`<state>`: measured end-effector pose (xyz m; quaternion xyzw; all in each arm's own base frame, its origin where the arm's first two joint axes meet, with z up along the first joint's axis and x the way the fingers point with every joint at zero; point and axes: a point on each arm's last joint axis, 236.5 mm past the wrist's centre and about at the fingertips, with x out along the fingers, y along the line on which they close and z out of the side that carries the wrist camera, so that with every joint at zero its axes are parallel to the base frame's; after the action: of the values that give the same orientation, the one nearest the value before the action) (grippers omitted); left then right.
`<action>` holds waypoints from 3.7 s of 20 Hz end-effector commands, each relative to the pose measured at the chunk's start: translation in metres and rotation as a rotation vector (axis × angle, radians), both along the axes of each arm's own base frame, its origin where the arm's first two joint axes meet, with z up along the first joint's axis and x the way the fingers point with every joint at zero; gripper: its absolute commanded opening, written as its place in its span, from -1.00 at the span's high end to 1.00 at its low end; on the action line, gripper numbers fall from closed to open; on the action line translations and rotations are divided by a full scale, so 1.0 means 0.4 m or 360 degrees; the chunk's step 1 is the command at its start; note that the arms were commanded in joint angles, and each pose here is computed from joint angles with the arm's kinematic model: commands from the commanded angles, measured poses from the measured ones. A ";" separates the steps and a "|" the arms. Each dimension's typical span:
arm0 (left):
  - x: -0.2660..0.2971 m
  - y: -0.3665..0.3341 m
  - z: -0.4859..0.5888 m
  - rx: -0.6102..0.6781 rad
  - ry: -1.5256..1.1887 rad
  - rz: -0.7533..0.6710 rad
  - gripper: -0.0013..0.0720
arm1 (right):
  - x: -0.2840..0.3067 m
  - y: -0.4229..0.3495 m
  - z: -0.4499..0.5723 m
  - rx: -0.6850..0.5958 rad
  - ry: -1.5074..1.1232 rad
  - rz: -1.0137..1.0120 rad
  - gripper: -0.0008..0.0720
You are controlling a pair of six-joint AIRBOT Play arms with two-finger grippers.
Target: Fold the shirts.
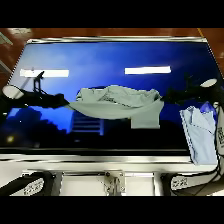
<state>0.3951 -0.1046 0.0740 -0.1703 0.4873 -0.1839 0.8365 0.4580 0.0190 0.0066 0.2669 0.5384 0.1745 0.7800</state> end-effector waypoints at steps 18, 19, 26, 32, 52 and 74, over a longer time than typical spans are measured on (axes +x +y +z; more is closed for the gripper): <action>-0.493 0.134 0.997 0.0494 -0.1428 0.0220 0.86 | -0.633 0.036 1.231 -0.0655 -0.1858 -0.0567 0.82; -0.472 0.134 0.964 0.0496 -0.1362 0.0209 0.86 | -0.603 0.028 1.202 -0.0661 -0.1778 -0.0547 0.82; -0.269 0.150 0.583 0.0501 -0.0668 0.0118 0.86 | -0.261 -0.066 0.867 -0.0613 -0.0993 -0.0369 0.82; -0.001 0.186 0.233 0.0501 -0.0228 0.0162 0.86 | 0.097 -0.056 0.451 -0.0395 -0.0486 -0.0266 0.81; -0.093 0.340 -0.196 0.0178 0.0893 0.0217 -0.77 | -0.005 -0.121 0.071 -0.0660 0.0314 0.0024 -0.73; -0.234 0.134 -0.518 -0.0390 0.1008 0.0489 0.47 | -0.155 -0.022 -0.105 0.0070 0.0702 -0.0049 -0.73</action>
<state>0.2883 -0.0477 -0.1277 -0.3768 0.6799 -0.0667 0.6255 0.3956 0.0126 -0.0336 0.3270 0.6879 0.1174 0.6373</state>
